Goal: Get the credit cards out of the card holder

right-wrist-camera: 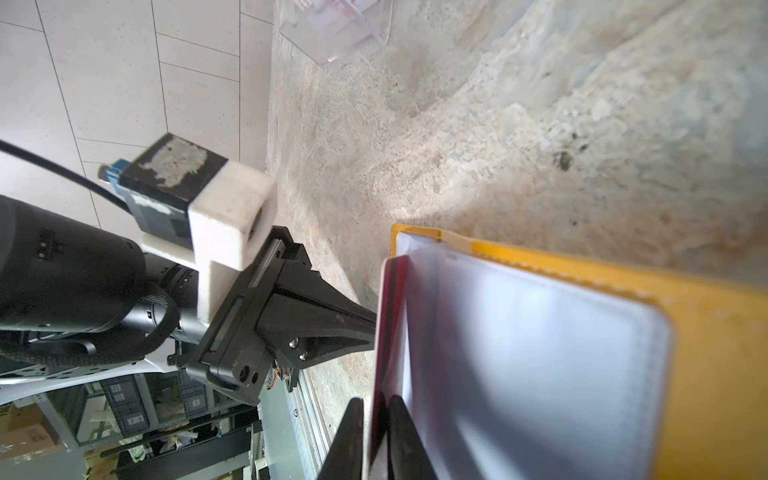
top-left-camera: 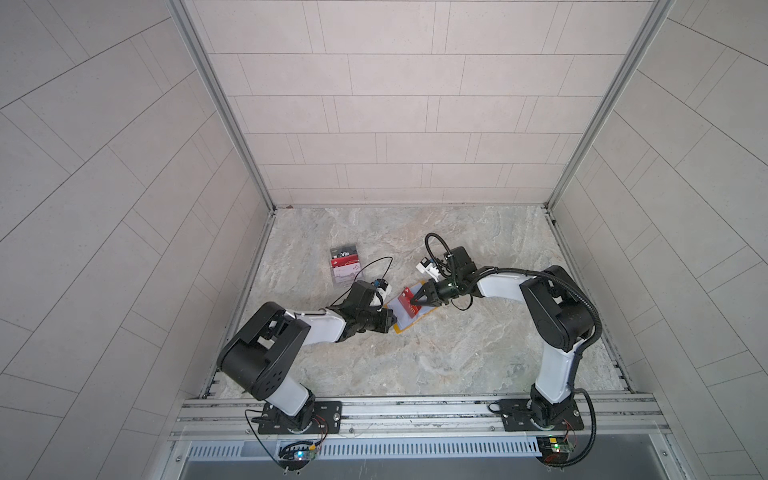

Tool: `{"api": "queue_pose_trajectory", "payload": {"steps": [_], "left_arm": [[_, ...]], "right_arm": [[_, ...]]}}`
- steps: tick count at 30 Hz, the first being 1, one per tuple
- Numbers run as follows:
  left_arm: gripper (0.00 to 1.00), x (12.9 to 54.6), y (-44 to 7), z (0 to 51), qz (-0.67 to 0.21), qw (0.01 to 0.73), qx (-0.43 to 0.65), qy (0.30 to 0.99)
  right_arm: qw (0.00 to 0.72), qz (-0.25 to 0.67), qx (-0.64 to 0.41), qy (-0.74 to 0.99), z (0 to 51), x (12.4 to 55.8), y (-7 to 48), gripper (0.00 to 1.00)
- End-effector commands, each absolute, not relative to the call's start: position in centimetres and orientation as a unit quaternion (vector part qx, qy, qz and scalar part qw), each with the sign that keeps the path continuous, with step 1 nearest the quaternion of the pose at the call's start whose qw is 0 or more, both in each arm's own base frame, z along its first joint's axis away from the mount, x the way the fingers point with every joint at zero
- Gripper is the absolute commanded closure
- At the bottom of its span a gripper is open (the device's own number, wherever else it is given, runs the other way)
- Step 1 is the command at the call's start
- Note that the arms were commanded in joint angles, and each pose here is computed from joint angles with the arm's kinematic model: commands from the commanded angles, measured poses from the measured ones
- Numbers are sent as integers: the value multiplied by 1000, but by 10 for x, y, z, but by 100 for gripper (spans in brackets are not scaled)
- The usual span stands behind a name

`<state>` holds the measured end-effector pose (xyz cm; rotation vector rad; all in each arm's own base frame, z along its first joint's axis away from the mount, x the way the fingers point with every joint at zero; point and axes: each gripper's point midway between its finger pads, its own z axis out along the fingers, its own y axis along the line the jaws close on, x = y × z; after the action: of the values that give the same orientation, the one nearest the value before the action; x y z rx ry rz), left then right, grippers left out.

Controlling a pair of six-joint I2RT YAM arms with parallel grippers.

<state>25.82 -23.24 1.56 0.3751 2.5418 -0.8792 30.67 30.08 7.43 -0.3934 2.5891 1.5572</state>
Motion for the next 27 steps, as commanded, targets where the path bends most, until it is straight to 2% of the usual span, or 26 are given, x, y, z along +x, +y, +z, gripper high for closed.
{"api": "queue_pose_trajectory", "payload": {"steps": [1,6,8,15,21,27], "left_arm": [[100,240,-203,-20,-236,165,121,950],[100,249,-209,-1,-242,188,132,943],[96,253,-211,12,-244,203,140,938],[73,262,-218,56,-258,243,167,920],[58,267,-227,95,-279,276,191,900],[39,267,-232,145,-385,288,216,850]], "right_arm": [[68,505,-149,847,89,308,299,88],[77,471,-156,865,87,307,290,96],[85,447,-162,876,87,306,283,97],[114,381,-182,899,92,303,262,100],[135,396,-227,879,112,293,264,100],[151,426,-301,840,149,272,267,100]]}}
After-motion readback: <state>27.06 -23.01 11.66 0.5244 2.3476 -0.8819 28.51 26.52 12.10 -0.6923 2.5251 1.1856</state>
